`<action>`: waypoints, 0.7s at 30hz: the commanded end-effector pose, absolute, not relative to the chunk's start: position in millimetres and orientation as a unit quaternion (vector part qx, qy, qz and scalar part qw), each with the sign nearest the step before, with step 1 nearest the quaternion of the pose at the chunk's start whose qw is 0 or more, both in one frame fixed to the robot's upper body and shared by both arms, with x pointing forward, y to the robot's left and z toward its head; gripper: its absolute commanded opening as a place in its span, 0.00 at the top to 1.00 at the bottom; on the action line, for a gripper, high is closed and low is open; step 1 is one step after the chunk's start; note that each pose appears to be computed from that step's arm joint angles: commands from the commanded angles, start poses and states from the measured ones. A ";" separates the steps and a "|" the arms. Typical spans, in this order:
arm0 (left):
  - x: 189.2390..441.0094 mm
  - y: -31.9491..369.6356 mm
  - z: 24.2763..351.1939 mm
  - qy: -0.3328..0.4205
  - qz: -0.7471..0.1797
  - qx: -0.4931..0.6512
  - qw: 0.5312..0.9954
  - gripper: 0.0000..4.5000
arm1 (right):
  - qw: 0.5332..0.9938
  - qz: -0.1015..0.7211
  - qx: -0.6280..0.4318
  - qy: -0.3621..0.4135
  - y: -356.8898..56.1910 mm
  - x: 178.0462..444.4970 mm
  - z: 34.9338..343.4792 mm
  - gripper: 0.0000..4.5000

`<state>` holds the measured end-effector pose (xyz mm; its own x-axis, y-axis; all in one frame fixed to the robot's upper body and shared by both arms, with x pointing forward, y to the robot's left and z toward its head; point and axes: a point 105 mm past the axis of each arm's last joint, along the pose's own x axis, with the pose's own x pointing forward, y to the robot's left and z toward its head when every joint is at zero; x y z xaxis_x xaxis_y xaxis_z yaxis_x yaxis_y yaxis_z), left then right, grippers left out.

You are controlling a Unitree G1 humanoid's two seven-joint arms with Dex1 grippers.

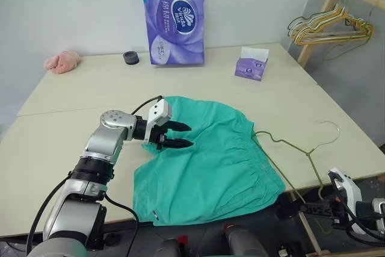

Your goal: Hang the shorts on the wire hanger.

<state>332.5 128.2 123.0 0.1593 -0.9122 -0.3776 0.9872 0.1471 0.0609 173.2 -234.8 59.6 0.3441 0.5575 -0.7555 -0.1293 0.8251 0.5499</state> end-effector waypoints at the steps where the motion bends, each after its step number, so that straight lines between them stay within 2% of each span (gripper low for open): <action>1: 333.7 123.2 133.3 0.106 -0.639 0.164 0.744 0.37 | 0.785 0.246 0.202 0.532 -223.7 176.6 62.7 1.00; 5: 334.4 123.2 133.8 0.105 -0.637 0.164 0.746 0.37 | 0.779 0.262 0.204 0.532 -215.1 181.8 61.5 1.00; 9: 339.8 127.2 136.7 0.100 -0.621 0.159 0.761 0.37 | 0.791 0.272 0.214 0.505 -205.6 207.8 66.9 1.00; 13: 346.6 130.3 142.6 0.092 -0.607 0.151 0.775 0.37 | 0.793 0.285 0.220 0.491 -195.4 222.7 71.0 1.00; 21: 360.1 138.0 154.7 0.076 -0.578 0.142 0.800 0.37 | 0.788 0.312 0.224 0.482 -173.7 239.3 74.3 1.00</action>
